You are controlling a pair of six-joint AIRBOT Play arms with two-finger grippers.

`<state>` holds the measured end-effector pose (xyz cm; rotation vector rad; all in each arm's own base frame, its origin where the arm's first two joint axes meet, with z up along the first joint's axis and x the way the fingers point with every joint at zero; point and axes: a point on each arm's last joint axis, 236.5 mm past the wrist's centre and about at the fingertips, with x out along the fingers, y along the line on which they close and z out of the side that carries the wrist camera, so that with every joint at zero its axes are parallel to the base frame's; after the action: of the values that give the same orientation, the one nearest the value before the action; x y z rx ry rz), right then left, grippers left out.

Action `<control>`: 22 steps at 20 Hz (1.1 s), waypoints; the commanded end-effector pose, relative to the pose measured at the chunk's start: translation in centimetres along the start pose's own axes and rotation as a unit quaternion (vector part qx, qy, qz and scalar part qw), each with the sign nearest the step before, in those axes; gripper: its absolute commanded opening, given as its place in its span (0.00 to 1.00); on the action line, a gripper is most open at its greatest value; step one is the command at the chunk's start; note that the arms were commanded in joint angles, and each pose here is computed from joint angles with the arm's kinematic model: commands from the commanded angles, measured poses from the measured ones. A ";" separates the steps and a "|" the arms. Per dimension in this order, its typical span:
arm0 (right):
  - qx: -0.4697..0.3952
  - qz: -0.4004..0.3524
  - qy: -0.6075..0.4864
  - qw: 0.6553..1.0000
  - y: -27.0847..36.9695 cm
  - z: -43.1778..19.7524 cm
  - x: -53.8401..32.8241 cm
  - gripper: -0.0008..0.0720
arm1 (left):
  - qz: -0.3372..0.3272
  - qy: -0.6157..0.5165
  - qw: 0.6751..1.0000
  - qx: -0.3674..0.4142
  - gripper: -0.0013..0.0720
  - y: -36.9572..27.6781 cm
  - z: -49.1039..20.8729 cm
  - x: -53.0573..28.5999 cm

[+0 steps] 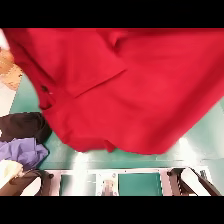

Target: Fold the shirts.

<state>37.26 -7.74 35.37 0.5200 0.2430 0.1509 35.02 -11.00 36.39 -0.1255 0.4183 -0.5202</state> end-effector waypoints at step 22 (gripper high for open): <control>0.104 -0.091 0.408 0.903 -24.3 -30.7 19.8 0.03 | 0.045 0.216 0.954 -0.201 0.05 19.1 -27.1 27.2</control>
<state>52.97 -9.90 -4.17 0.7077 0.9867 0.1542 55.14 -8.80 0.42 -0.4246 0.8694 -0.3651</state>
